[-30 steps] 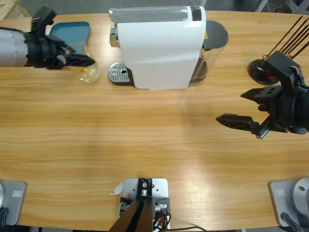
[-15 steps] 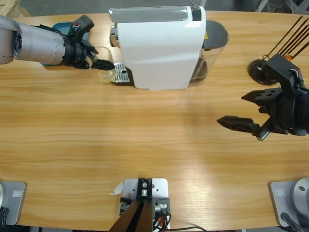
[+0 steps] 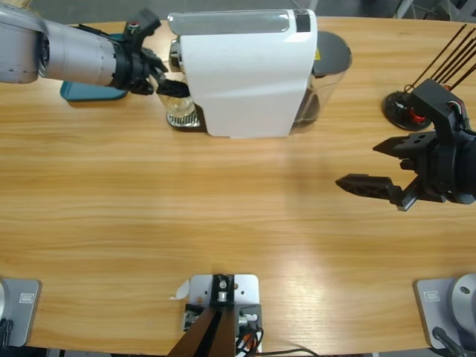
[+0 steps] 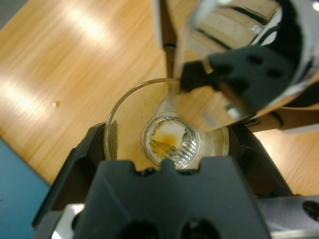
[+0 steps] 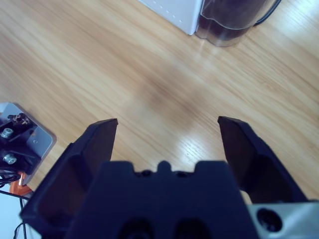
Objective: Pour coffee
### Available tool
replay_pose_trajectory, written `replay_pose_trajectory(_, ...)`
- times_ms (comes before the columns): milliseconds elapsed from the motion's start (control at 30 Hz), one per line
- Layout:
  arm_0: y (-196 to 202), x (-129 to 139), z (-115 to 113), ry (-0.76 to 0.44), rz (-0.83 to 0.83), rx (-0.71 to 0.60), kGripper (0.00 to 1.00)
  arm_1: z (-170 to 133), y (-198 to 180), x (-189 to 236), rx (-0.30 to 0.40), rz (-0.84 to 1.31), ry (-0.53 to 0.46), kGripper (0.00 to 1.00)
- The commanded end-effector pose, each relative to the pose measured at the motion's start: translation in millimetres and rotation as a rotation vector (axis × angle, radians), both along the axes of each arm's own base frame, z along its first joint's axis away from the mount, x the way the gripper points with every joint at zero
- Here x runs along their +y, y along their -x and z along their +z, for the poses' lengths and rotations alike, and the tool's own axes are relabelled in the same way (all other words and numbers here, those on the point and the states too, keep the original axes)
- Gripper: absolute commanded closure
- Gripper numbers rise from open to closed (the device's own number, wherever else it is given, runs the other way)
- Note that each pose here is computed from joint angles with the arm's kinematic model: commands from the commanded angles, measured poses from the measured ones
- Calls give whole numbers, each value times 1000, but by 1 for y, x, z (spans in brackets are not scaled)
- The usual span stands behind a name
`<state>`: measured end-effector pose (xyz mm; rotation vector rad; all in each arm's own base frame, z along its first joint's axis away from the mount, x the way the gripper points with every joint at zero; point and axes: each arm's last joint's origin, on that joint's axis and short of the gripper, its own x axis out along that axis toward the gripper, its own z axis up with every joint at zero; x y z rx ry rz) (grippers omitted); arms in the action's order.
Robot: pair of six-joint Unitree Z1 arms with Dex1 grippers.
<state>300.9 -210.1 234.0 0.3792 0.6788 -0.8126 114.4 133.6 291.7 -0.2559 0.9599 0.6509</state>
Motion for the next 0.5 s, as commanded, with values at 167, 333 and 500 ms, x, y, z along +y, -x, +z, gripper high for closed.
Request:
replay_pose_trajectory(167, -5, -17, -31, -30, -51, 62, 828, -6, 0, -3, 9, 3, 5, 110)
replay_pose_trajectory(333, -4, -17, -34, -36, -51, 69, 37, -6, 0, -3, 9, 3, 5, 110)
replay_pose_trajectory(500, -3, -16, -36, -39, -51, 74, 4, -6, 0, -4, 9, 1, 4, 110)
